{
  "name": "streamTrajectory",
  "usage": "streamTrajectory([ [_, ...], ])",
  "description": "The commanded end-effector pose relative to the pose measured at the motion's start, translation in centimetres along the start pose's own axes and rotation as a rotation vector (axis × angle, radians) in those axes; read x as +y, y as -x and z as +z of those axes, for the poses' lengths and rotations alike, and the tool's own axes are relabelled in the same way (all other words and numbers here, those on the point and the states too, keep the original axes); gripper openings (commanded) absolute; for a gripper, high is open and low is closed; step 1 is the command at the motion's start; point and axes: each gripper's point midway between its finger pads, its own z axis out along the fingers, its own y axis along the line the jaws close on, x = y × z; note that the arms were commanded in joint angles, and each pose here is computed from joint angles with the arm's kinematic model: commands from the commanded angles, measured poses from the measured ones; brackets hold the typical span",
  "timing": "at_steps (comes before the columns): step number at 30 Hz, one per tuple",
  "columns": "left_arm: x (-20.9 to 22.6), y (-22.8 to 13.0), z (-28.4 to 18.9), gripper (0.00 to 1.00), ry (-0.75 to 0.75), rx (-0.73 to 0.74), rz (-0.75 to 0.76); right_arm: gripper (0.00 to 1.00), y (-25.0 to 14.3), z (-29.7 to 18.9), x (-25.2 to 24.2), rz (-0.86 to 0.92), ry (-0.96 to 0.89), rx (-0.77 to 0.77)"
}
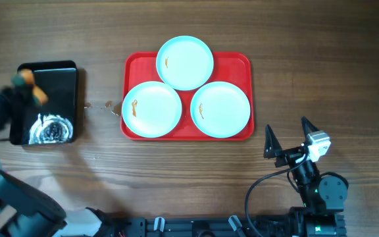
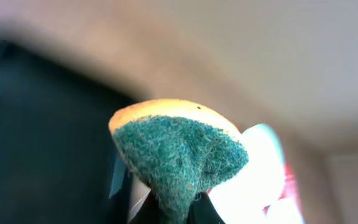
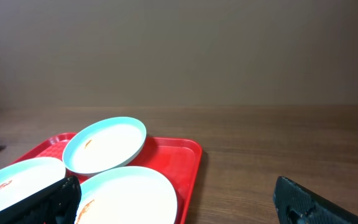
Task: Clean dirty plates on tray and stack at the side
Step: 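Carry the sponge with the left gripper onto the lower-left white plate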
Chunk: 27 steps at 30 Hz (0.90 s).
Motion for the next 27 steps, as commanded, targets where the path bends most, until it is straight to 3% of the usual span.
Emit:
streamTrajectory([
  [1, -12.0, 5.9, -5.4, 0.04, -0.311, -0.122, 0.067, 0.99, 0.1, 0.0, -0.3, 0.011, -0.017, -0.006],
  [4, -17.0, 7.5, -8.8, 0.04, -0.331, -0.212, 0.188, 1.0, 0.1, 0.0, -0.3, 0.01, -0.017, -0.006],
  [8, -22.9, 6.4, -11.2, 0.04, -0.378, -0.241, 0.274, 1.0, 0.1, 0.0, -0.3, 0.01, -0.016, -0.006],
  [15, -28.7, -0.9, -6.6, 0.04, -0.515, 0.043, 0.15, 1.0, 0.1, 0.0, -0.3, 0.011, -0.017, -0.006],
  [18, -28.6, -5.8, -1.8, 0.04, -0.379, 0.182, 0.158, 1.0, 0.1, 0.0, -0.3, 0.01, -0.016, -0.006],
  [23, -23.0, -13.0, 4.6, 0.04, 0.069, 0.377, 0.204, 1.0, 0.1, 0.0, -0.3, 0.01, -0.017, -0.006],
  [27, -20.4, -19.1, 8.9, 0.04, 0.168, 0.561, 0.239, 1.0, 0.1, 0.0, -0.3, 0.01, -0.017, -0.006],
])
